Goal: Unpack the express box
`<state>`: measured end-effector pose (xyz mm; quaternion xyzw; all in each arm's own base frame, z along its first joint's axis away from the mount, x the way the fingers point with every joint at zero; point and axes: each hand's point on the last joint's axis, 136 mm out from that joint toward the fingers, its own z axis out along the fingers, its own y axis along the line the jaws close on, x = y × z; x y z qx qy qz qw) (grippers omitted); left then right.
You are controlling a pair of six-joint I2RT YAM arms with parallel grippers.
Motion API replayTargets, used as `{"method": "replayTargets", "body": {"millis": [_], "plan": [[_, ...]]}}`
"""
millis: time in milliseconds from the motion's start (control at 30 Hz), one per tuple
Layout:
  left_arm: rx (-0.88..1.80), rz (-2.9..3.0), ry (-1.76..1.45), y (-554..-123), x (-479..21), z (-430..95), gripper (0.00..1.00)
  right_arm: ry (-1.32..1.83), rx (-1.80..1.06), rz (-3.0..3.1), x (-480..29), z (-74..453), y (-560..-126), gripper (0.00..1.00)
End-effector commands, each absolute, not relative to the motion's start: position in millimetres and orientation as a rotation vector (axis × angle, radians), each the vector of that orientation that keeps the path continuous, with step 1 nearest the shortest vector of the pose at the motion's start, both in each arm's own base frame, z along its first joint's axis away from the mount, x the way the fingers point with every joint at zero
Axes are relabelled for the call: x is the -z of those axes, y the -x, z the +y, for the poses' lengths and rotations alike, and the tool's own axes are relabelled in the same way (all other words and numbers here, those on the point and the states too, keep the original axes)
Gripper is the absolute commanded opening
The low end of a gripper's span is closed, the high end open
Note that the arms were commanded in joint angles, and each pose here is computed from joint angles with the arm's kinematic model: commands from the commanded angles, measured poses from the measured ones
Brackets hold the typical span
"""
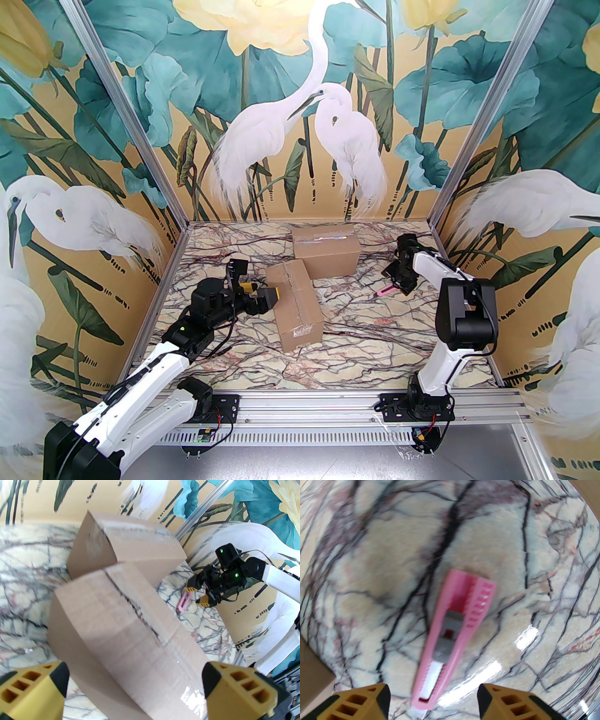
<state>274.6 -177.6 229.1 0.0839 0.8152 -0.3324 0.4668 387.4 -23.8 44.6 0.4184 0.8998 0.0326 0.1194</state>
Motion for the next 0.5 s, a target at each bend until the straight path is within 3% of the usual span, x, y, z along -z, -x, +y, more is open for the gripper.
{"method": "replayTargets", "body": {"millis": [0, 467], "plan": [[0.705, 2.036, -0.247, -279, -223, -171, 0.99, -1.291, -0.051, 2.571, -45, -36, -396, 0.68], [0.686, 2.022, -0.287, -290, -235, -177, 0.99, -1.355, -0.066, 2.577, -9, -38, -409, 0.61]]}}
